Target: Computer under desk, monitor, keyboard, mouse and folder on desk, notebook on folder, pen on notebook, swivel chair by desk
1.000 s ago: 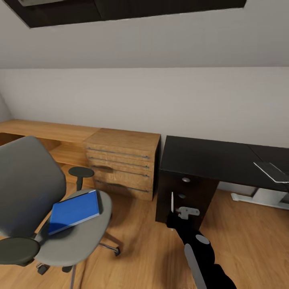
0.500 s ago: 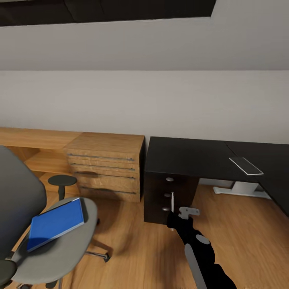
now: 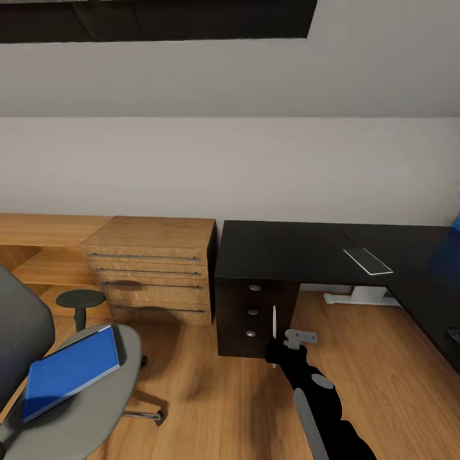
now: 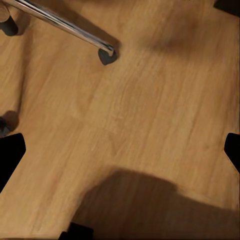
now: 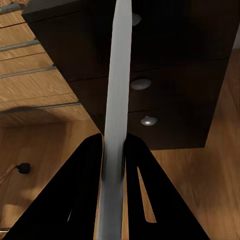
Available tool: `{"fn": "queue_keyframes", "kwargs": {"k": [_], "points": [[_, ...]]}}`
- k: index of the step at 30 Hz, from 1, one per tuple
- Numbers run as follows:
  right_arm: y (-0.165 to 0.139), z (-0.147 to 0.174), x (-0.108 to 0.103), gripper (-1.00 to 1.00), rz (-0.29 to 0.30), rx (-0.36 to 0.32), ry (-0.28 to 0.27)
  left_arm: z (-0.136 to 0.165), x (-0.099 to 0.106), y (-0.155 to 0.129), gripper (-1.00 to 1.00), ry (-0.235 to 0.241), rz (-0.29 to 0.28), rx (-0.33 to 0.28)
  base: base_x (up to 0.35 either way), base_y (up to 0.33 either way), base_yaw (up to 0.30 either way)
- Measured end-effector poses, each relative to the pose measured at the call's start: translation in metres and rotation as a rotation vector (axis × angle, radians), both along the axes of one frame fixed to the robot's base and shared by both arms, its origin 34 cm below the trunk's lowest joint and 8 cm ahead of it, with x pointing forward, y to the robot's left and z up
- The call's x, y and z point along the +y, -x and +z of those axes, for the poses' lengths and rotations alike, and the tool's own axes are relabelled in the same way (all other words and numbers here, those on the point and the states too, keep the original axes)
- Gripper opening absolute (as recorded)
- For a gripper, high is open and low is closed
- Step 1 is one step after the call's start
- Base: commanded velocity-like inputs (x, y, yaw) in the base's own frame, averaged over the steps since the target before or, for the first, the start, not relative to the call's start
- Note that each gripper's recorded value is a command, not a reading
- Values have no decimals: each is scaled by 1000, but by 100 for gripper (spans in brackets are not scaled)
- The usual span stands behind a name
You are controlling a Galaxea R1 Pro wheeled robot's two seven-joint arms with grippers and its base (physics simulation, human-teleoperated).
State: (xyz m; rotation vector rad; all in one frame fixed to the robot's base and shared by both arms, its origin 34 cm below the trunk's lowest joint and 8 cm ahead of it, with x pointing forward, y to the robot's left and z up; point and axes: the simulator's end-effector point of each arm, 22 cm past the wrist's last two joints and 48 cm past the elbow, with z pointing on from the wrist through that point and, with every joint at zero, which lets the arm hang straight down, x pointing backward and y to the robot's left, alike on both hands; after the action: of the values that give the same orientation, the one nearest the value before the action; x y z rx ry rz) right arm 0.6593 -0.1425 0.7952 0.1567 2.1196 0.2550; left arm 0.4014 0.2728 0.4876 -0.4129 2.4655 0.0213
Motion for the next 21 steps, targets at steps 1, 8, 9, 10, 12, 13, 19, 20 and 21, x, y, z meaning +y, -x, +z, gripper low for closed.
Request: {"fn": "queue_keyframes", "kwargs": {"k": [1, 8, 9, 10, 12, 13, 19, 20, 21], "points": [[0, 2, 0, -100, 0, 0, 0, 2, -3, 0, 100, 3, 0, -1, 0, 0, -8], [-1, 13, -1, -100, -2, -1, 1, 19, -11, -1, 100, -8, 14, -47, 0, 0, -3], [-1, 15, -1, -100, -2, -2, 2, 22, -9, -1, 100, -15, 15, -58, 0, 0, 0], [-1, 17, -2, -100, -3, -5, 3, 28, -6, -3, 100, -28, 19, -85, 0, 0, 0], [-2, 21, -3, -100, -5, -10, 3, 38, -2, -9, 100, -48, 24, -132, 0, 0, 0], [-2, 23, -3, -100, -6, -13, 4, 45, 0, -13, 100, -60, 27, -162, 0, 0, 0], [-4, 38, -5, -100, -14, -38, 4, 67, 6, -21, 100, -85, 35, -231, 0, 0, 0], [-5, 41, -5, -100, -17, -47, 4, 69, 6, -22, 100, -86, 34, -236, 0, 0, 0], [-6, 44, -5, -100, -18, -52, 3, 72, 6, -22, 100, -86, 34, -238, 0, 0, 0]]}}
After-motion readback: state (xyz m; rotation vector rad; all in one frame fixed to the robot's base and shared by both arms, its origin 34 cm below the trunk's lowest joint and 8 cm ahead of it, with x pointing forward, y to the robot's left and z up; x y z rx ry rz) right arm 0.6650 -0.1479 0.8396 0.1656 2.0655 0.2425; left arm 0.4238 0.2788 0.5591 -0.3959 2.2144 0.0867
